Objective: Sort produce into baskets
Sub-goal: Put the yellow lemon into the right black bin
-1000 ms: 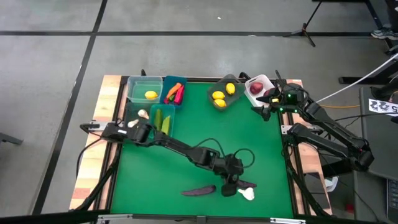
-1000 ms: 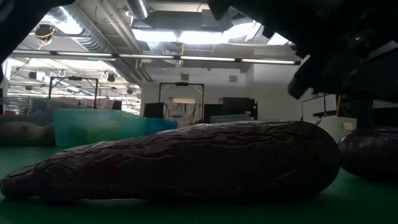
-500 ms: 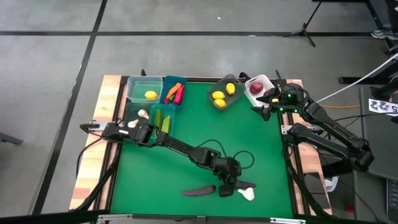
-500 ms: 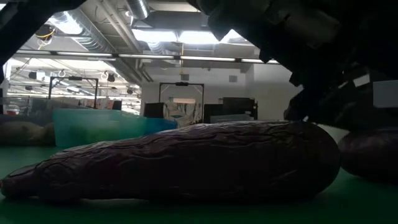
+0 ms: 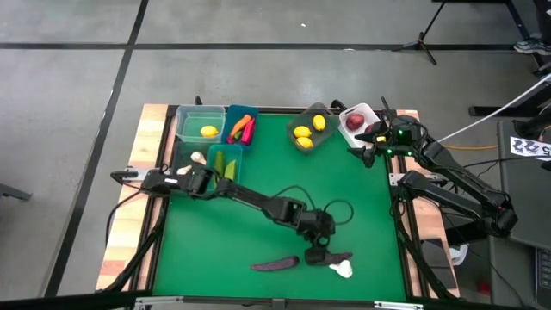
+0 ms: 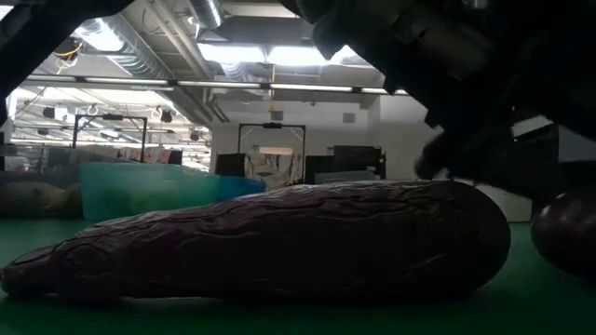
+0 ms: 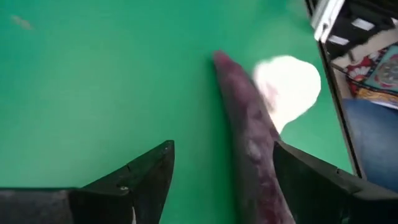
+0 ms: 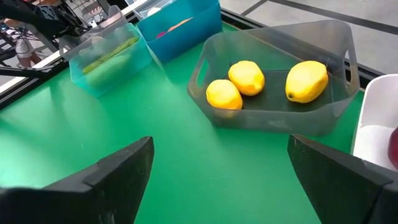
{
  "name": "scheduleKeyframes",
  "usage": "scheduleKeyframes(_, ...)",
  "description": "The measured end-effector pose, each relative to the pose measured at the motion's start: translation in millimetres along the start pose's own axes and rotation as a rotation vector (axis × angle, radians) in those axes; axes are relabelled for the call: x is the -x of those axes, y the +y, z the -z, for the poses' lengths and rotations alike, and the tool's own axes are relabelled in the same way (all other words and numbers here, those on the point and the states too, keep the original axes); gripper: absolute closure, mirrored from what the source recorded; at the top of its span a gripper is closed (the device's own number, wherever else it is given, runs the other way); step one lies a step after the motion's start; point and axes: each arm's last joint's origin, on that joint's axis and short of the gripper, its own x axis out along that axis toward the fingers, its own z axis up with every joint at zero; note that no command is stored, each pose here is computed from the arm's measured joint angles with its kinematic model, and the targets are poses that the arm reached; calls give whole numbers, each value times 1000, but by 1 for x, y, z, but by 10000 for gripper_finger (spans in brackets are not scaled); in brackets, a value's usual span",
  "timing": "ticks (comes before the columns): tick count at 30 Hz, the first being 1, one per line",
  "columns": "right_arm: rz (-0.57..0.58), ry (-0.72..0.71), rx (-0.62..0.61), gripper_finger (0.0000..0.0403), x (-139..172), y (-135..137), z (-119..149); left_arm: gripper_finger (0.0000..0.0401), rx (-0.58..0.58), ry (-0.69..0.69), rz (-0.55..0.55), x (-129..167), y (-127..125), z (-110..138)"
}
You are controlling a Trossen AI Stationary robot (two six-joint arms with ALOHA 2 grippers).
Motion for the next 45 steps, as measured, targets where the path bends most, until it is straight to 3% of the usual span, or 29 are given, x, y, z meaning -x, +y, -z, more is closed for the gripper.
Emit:
scheduleKeyframes(3,-46,-3,4,33,0,2,-1,136,-52,10,-23,25,0,-18)
scheduleKeyframes(10,-595,14,38,33,13,24,-2,136,-237,40,-75,99,-34,-37)
scheduleKeyframes(13,-711,31,66,33,21,35,1,136,-329,31,-155,135,-57,-39)
scheduleKeyframes(17,-700,28,74,33,30,45,8,136,-384,-29,-234,163,-80,-39)
scheduleKeyframes(23,-607,4,101,33,39,50,15,136,-453,-47,-262,168,-93,-36)
scheduleKeyframes(31,-482,-27,97,33,37,48,15,136,-371,-57,-413,160,-75,-31)
scheduleKeyframes(38,-421,-22,86,33,36,46,17,136,-303,-100,-411,136,-60,-19)
scheduleKeyframes(45,-398,8,68,33,36,45,20,136,-345,-212,-387,110,-58,2)
